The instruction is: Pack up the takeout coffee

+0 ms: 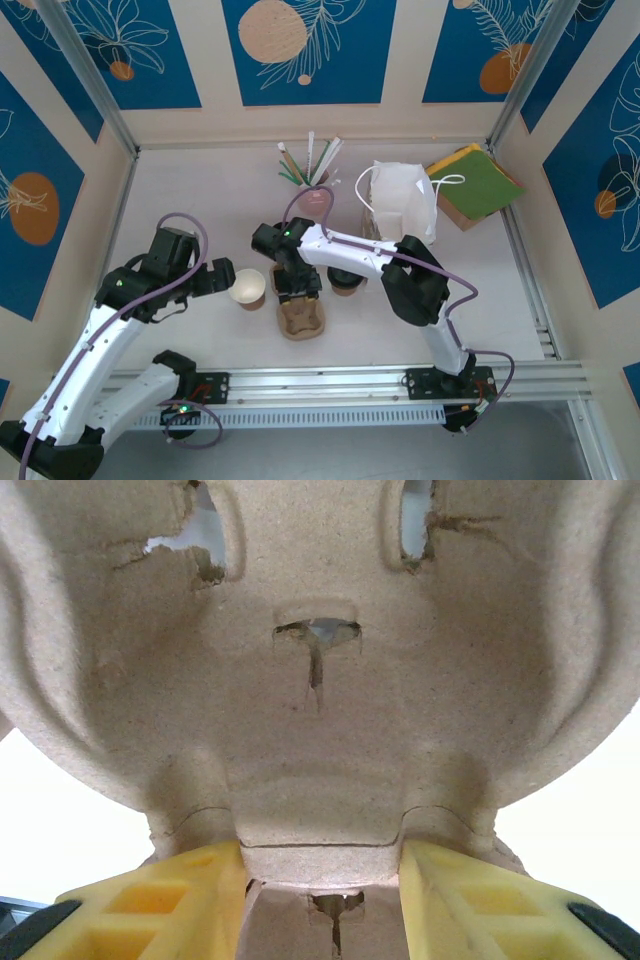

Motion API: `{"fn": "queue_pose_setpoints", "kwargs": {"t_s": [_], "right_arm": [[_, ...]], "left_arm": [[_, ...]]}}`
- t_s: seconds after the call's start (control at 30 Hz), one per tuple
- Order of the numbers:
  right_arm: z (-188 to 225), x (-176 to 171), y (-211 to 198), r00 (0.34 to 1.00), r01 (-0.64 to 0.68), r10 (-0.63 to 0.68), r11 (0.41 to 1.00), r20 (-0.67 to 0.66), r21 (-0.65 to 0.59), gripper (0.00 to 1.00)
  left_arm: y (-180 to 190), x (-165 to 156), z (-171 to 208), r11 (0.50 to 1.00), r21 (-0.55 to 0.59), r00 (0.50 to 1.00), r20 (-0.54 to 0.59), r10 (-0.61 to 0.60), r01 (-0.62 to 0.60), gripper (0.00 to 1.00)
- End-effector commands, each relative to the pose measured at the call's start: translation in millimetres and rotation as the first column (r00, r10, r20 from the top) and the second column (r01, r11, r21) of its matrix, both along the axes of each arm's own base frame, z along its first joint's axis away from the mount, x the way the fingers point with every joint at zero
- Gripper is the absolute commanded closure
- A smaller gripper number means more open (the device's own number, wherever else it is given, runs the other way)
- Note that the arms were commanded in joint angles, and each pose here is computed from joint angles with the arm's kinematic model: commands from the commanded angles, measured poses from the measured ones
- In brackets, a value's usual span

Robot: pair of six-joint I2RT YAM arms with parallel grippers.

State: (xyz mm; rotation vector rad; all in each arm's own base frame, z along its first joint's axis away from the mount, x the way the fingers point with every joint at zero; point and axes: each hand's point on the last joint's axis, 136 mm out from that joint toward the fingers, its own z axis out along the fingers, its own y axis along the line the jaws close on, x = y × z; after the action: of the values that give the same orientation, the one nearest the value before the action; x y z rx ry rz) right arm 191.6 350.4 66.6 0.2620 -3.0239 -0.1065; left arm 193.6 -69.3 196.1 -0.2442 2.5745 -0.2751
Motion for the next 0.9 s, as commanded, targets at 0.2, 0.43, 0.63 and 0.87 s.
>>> {"fn": "queue_pose_setpoints", "kwargs": {"t_s": [0.2, 0.43, 0.63, 0.87], "right_arm": [[-3.8, 0.6, -2.5, 1.0, -0.001, 0.001, 1.0, -0.029, -0.028, 0.5], [-2.0, 4.1, 0.1, 1.0, 0.0, 0.0, 1.0, -0.021, -0.026, 0.49], [0.6, 5.4, 3.6, 1.0, -0.006, 0.006, 1.0, -0.016, -0.023, 0.49], [-12.3, 0.8, -1.5, 0.999, -0.008, 0.006, 0.999, -0.044, -0.046, 0.49]], "left_arm": [[0.0, 1.6, 4.3, 1.0, -0.016, 1.0, 0.014, 0.011, -0.01, 0.0], [-0.4, 1.8, 4.9, 1.0, -0.017, 1.0, 0.016, 0.008, -0.008, 0.0], [0.3, 1.7, 4.0, 1.0, -0.014, 1.0, 0.015, 0.009, -0.008, 0.0], [-0.2, 1.4, 2.7, 1.0, -0.015, 1.0, 0.011, 0.006, -0.006, 0.0]]}}
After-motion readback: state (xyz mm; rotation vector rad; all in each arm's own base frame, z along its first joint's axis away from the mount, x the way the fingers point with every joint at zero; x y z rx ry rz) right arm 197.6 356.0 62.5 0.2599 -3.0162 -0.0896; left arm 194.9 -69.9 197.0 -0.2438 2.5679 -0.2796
